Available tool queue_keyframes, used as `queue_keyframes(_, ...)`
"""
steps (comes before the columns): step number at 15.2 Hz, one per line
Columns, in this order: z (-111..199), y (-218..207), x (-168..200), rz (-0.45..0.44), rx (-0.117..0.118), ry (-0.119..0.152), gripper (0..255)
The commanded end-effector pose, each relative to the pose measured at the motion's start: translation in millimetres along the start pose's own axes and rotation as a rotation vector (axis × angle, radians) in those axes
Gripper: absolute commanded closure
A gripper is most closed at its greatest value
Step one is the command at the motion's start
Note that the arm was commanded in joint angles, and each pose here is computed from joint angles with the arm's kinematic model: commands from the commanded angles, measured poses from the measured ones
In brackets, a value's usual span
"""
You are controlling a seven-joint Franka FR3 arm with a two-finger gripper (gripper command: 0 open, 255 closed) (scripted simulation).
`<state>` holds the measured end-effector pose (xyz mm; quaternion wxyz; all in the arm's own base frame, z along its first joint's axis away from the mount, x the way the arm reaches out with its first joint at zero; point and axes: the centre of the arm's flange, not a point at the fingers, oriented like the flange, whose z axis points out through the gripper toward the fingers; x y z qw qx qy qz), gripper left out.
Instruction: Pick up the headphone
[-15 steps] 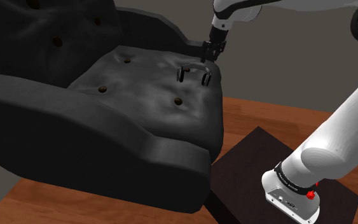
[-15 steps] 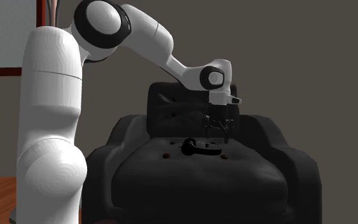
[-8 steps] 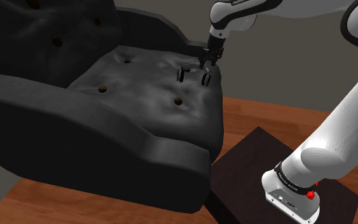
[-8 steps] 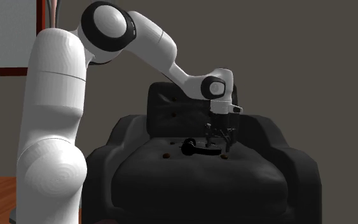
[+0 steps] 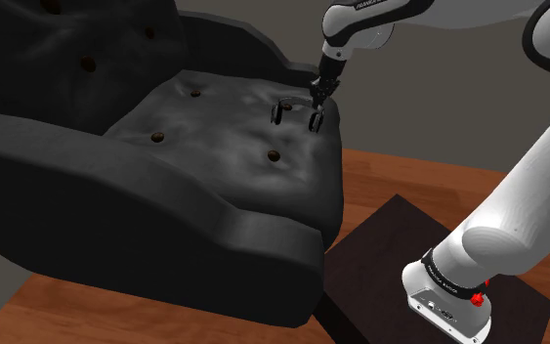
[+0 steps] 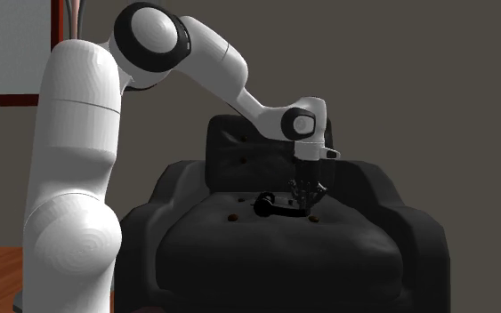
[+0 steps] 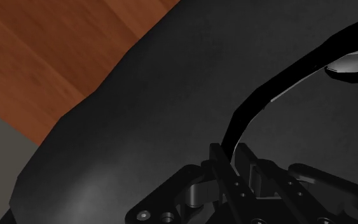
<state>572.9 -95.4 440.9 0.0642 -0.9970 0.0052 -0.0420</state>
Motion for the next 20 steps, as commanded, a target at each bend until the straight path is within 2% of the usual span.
queue_keyframes(1,-0.2,0.0,0.0,0.0,0.0,0.0,255)
queue_keyframes(3,0.8,-0.3,0.0,0.0,0.0,0.0,255)
queue_keyframes(18,-77.5,-10.4,6.6,0.0,0.0,0.0,255)
queue_keyframes(20,-78.3,-10.5,6.6,0.0,0.0,0.0,255)
